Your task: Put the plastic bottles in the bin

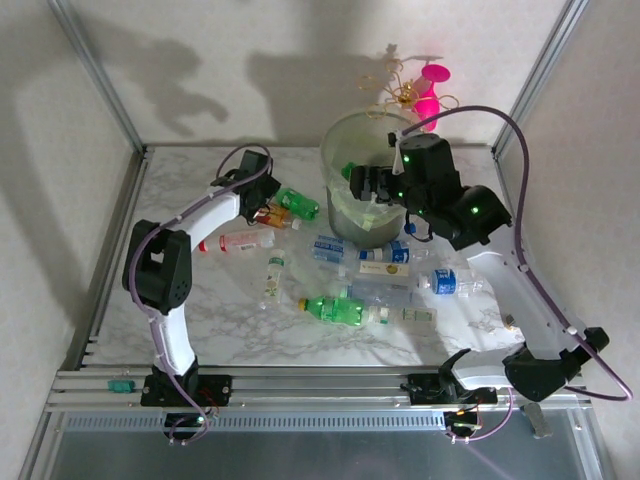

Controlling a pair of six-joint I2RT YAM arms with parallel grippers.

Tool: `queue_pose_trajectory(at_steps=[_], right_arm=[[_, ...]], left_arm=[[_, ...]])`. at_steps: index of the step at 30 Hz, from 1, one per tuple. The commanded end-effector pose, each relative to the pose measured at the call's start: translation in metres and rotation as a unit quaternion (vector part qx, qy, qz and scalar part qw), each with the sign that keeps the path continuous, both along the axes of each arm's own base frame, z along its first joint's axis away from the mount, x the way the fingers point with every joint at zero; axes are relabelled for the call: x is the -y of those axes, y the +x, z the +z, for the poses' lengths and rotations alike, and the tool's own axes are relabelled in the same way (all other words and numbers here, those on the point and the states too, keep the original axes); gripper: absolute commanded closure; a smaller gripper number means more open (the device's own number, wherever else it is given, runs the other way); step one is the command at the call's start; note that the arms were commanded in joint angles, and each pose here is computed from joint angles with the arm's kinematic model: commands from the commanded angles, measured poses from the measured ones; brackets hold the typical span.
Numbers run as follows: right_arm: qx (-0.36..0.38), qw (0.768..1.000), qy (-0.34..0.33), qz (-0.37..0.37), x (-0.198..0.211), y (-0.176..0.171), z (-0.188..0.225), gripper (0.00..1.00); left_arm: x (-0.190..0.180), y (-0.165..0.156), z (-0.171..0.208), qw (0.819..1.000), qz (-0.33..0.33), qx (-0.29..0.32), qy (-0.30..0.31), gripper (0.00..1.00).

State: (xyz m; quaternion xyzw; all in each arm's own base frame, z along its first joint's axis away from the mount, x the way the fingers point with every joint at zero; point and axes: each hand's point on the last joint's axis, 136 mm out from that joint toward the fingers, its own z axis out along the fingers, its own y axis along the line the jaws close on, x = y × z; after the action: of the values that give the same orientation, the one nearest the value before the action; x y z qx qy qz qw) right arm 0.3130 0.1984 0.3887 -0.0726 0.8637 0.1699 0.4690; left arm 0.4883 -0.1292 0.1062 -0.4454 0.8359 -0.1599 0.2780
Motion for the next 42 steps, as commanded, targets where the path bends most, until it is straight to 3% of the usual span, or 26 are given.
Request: queue_pose_trajectory(at_steps=[1, 7, 19, 30, 42], right_arm=[[0.023, 0.999, -0.001, -0.028, 0.019, -0.010, 0.018, 0.09], [0.027, 0.999, -0.003, -0.040, 0.027, -0.012, 0.019, 0.09], [0.032, 0.999, -0.015, -0.037, 0.027, -0.010, 0.023, 0.09], [0.032, 0.999, -0.020, -0.040, 0.029, -0.011, 0.016, 0.09], [0.042, 0.998, -0.012, -0.042, 0.032, -0.014, 0.024, 0.09]], left_arm=[[0.002, 0.010, -0.003, 0.999, 0.023, 0.000, -0.025, 0.21], [-0.006, -0.002, -0.028, 0.998, 0.049, -0.032, -0.015, 0.23], [-0.004, 0.011, -0.049, 0.998, 0.055, -0.039, -0.022, 0.28], [-0.002, 0.006, -0.062, 0.998, 0.033, -0.051, -0.013, 0.25], [-0.026, -0.018, -0.062, 0.996, 0.039, -0.075, 0.034, 0.39]])
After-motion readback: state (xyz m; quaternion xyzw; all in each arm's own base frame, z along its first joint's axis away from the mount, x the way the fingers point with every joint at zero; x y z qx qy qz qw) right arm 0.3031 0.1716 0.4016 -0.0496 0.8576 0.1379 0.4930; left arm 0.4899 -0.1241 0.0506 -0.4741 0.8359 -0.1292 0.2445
